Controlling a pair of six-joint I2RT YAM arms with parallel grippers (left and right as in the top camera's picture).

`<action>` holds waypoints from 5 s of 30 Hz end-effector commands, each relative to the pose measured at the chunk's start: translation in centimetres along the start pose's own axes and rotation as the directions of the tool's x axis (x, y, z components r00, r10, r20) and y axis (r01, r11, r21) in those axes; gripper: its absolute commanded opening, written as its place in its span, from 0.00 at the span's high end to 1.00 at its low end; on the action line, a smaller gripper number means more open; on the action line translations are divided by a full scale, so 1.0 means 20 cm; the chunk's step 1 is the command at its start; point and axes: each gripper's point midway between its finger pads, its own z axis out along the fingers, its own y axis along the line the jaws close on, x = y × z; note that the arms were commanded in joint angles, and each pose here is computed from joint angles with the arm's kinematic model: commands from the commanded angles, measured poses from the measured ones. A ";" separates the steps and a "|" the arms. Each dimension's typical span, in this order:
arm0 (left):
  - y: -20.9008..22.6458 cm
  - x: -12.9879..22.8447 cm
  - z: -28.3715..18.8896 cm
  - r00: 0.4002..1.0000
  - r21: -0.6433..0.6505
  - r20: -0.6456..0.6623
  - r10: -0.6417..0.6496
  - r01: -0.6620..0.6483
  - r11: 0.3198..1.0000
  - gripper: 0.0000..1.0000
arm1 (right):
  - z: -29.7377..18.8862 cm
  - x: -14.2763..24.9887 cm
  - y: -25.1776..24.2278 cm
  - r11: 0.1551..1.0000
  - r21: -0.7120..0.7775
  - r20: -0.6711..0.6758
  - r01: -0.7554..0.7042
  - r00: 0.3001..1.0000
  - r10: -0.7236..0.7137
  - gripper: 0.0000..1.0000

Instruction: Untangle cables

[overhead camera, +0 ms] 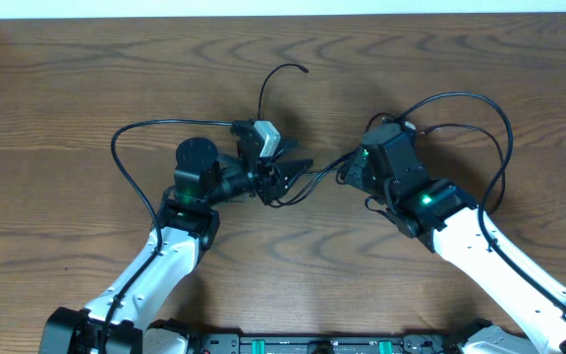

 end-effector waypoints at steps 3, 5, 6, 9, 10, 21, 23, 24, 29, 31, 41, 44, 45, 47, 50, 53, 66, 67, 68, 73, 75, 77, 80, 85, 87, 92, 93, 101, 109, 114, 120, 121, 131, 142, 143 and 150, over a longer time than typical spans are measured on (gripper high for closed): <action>-0.10 0.00 -0.01 1.000 0.120 -0.017 -0.008 0.010 0.993 0.43 | -0.01 -0.13 0.04 0.989 0.012 0.129 0.148 0.981 -0.148 0.99; -0.14 0.01 0.00 1.000 0.157 -0.028 -0.010 0.015 0.987 0.35 | -0.01 -0.17 0.09 0.984 -0.020 0.162 0.175 0.972 -0.170 0.99; -0.16 0.02 0.00 0.999 0.170 -0.033 -0.012 0.017 0.985 0.30 | -0.02 -0.18 0.11 0.981 -0.038 0.181 0.188 0.967 -0.178 0.99; -0.20 0.03 0.02 0.999 0.195 -0.041 -0.006 0.014 0.981 0.28 | -0.03 -0.21 0.19 0.966 -0.090 0.208 0.240 0.954 -0.218 0.99; -0.21 0.03 0.02 0.999 0.200 -0.043 -0.005 0.014 0.980 0.28 | -0.03 -0.21 0.20 0.964 -0.096 0.208 0.248 0.952 -0.224 0.99; -0.21 0.04 0.04 0.999 0.185 -0.044 -0.002 0.010 0.983 0.28 | -0.03 -0.12 0.26 0.936 -0.157 0.167 0.315 0.943 -0.289 0.99; -0.21 0.04 0.04 0.999 0.185 -0.044 -0.002 0.010 0.983 0.41 | -0.03 -0.10 0.28 0.928 -0.165 0.164 0.334 0.937 -0.308 0.99; -0.21 0.04 0.04 0.999 0.185 -0.044 -0.002 0.010 0.983 0.48 | -0.03 -0.09 0.29 0.927 -0.166 0.163 0.335 0.937 -0.309 0.99; -0.21 0.04 0.04 0.999 0.183 -0.043 -0.002 0.009 0.983 0.59 | -0.04 -0.06 0.31 0.920 -0.180 0.159 0.348 0.933 -0.322 0.99; -0.19 0.03 0.04 0.999 0.165 -0.042 -0.002 0.009 0.986 0.67 | -0.04 -0.06 0.31 0.920 -0.180 0.158 0.348 0.933 -0.322 0.99; -0.18 0.03 0.04 0.999 0.152 -0.040 -0.003 0.009 0.988 0.67 | -0.04 -0.05 0.33 0.915 -0.200 0.154 0.349 0.934 -0.323 0.99; -0.18 0.03 0.04 0.999 0.152 -0.040 -0.003 0.009 0.988 0.67 | -0.05 -0.05 0.34 0.914 -0.203 0.155 0.351 0.933 -0.324 0.99; -0.18 0.03 0.04 0.999 0.152 -0.040 -0.003 0.009 0.988 0.69 | -0.05 -0.05 0.34 0.914 -0.203 0.155 0.351 0.933 -0.324 0.99; -0.18 0.03 0.04 0.999 0.152 -0.040 -0.003 0.009 0.988 0.85 | -0.04 -0.05 0.34 0.914 -0.203 0.154 0.351 0.933 -0.324 0.99; -0.18 0.03 0.04 0.999 0.152 -0.040 -0.002 0.009 0.988 0.92 | -0.04 -0.05 0.34 0.915 -0.201 0.153 0.351 0.934 -0.324 0.99; -0.18 0.03 0.04 0.999 0.151 -0.040 -0.002 0.008 0.988 0.92 | -0.04 -0.04 0.34 0.915 -0.201 0.152 0.351 0.934 -0.324 0.99; -0.01 0.01 0.05 1.000 -0.051 -0.015 -0.001 0.000 0.999 0.93 | -0.01 0.02 0.19 0.930 -0.098 0.072 0.355 0.934 -0.350 0.99; 0.02 0.01 0.05 1.000 -0.085 -0.011 -0.001 0.000 0.996 0.93 | -0.01 0.03 0.17 0.930 -0.085 0.059 0.357 0.934 -0.353 0.99; 0.05 0.01 0.05 1.000 -0.116 -0.007 -0.001 0.000 0.993 0.93 | -0.01 0.04 0.15 0.931 -0.076 0.047 0.358 0.933 -0.355 0.99; 0.17 -0.01 0.02 1.000 -0.257 0.008 0.000 0.002 0.966 0.93 | -0.01 0.08 0.09 0.923 -0.043 0.002 0.382 0.924 -0.382 0.99; 0.21 0.00 0.01 1.000 -0.307 0.009 -0.003 0.005 0.952 0.93 | -0.01 0.08 0.08 0.923 -0.037 -0.007 0.383 0.924 -0.383 0.99; 0.26 0.01 -0.01 1.000 -0.362 0.002 -0.014 0.014 0.932 0.93 | -0.01 0.08 0.08 0.923 -0.035 -0.010 0.383 0.923 -0.384 0.99; 0.35 0.06 -0.06 0.999 -0.450 -0.019 -0.048 0.035 0.892 0.93 | -0.01 0.09 0.08 0.923 -0.036 -0.010 0.383 0.924 -0.383 0.99; 0.50 0.14 -0.17 0.991 -0.556 -0.047 -0.122 0.075 0.828 0.92 | -0.01 0.08 0.08 0.923 -0.036 -0.009 0.383 0.924 -0.383 0.99; 0.54 0.16 -0.22 0.988 -0.583 -0.044 -0.146 0.094 0.807 0.93 | -0.01 0.08 0.08 0.923 -0.035 -0.009 0.382 0.924 -0.383 0.99; 0.65 0.17 -0.34 0.971 -0.641 0.030 -0.238 0.202 0.741 0.93 | -0.01 0.07 0.07 0.924 -0.019 0.001 0.382 0.924 -0.382 0.99; 0.67 0.17 -0.36 0.967 -0.648 0.044 -0.253 0.220 0.729 0.93 | -0.01 0.07 0.07 0.924 -0.016 0.004 0.382 0.924 -0.382 0.99; 0.74 0.21 -0.45 0.953 -0.689 0.067 -0.297 0.259 0.677 0.92 | -0.01 0.07 0.07 0.924 -0.016 0.004 0.382 0.924 -0.382 0.99; 0.74 0.24 -0.46 0.947 -0.694 0.057 -0.316 0.265 0.669 0.92 | -0.01 0.03 0.05 0.967 0.021 0.039 0.254 0.966 -0.255 0.99; 0.73 0.26 -0.46 0.942 -0.696 0.048 -0.331 0.269 0.665 0.93 | -0.01 0.02 0.04 0.971 0.027 0.043 0.238 0.970 -0.239 0.99; 0.73 0.26 -0.46 0.942 -0.696 0.048 -0.331 0.269 0.665 0.93 | -0.01 0.02 0.04 0.970 0.033 0.042 0.239 0.970 -0.240 0.99; 0.73 0.26 -0.46 0.942 -0.696 0.048 -0.332 0.269 0.665 0.93 | -0.01 0.02 0.04 0.970 0.033 0.042 0.239 0.970 -0.240 0.99; 0.73 0.30 -0.47 0.933 -0.702 0.031 -0.358 0.276 0.657 0.92 | -0.01 0.03 0.02 0.970 0.042 0.034 0.241 0.969 -0.243 0.48; 0.71 0.39 -0.49 0.909 -0.719 -0.004 -0.418 0.288 0.632 0.93 | 0.00 0.04 0.01 0.969 0.047 0.027 0.243 0.969 -0.244 0.25; 0.71 0.40 -0.49 0.905 -0.721 -0.009 -0.426 0.289 0.629 0.92 | 0.00 0.04 0.01 0.969 0.047 0.027 0.243 0.969 -0.244 0.25; 0.67 0.50 -0.51 0.869 -0.734 -0.049 -0.492 0.303 0.607 0.90 | 0.01 0.05 0.01 0.968 0.051 0.022 0.244 0.969 -0.245 0.22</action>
